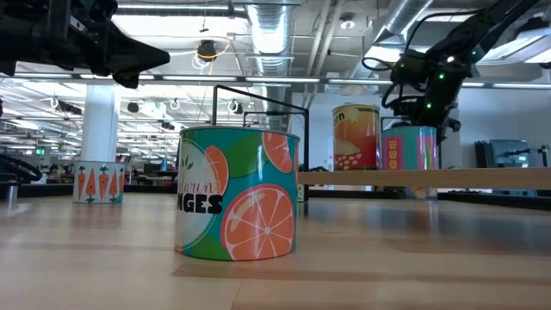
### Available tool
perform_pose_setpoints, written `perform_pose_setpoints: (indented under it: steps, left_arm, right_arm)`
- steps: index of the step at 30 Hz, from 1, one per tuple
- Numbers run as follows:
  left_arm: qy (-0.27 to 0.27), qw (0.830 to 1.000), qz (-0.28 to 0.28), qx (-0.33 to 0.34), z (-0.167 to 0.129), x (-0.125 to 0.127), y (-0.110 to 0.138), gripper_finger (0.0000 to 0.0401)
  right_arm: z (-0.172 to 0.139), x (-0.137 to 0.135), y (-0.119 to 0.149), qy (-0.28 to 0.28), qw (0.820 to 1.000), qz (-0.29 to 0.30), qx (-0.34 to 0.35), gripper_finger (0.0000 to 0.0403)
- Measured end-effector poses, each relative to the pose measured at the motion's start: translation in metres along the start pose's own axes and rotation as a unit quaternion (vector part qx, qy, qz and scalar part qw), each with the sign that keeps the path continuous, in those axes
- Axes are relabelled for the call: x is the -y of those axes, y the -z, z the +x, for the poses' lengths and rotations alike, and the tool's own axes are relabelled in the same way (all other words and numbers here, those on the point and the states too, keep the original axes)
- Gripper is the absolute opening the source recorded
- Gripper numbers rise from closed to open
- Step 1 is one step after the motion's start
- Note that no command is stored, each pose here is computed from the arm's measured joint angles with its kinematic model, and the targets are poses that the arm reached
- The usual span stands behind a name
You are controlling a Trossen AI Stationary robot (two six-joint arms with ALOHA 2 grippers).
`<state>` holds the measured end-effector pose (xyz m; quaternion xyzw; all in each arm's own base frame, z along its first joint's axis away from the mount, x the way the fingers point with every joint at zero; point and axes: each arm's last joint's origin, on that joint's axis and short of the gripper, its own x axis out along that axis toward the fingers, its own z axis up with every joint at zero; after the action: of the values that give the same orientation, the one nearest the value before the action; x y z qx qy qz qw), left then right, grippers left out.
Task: Pick and place cans onto a shelf
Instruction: Put the top large canned peaches on the shelf
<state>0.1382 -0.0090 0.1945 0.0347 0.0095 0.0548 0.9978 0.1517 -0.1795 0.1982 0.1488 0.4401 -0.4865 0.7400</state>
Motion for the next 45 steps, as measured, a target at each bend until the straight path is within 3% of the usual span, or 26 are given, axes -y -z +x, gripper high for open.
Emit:
perform_pose_setpoints:
  steps: [13, 25, 36, 45]
  left_arm:
    - [-0.001, 1.000, 0.000, 0.000, 0.000, 0.000, 0.000, 0.0000]
    - [-0.001, 1.000, 0.000, 0.000, 0.000, 0.000, 0.000, 0.0000]
    - [-0.001, 1.000, 0.000, 0.000, 0.000, 0.000, 0.000, 0.0000]
    - [-0.001, 1.000, 0.000, -0.001, 0.000, 0.000, 0.000, 0.0000]
  right_arm:
    - [-0.029, -0.007, 0.014, -0.026, 0.998, -0.046, -0.016, 0.0013]
    - [-0.097, -0.036, 0.039, -0.096, 0.990, -0.102, -0.037, 0.0015]
    - [-0.190, -0.090, 0.069, -0.242, 0.955, -0.168, -0.029, 0.0014]
    - [-0.242, -0.126, 0.097, -0.284, 0.931, -0.223, -0.058, 0.0014]
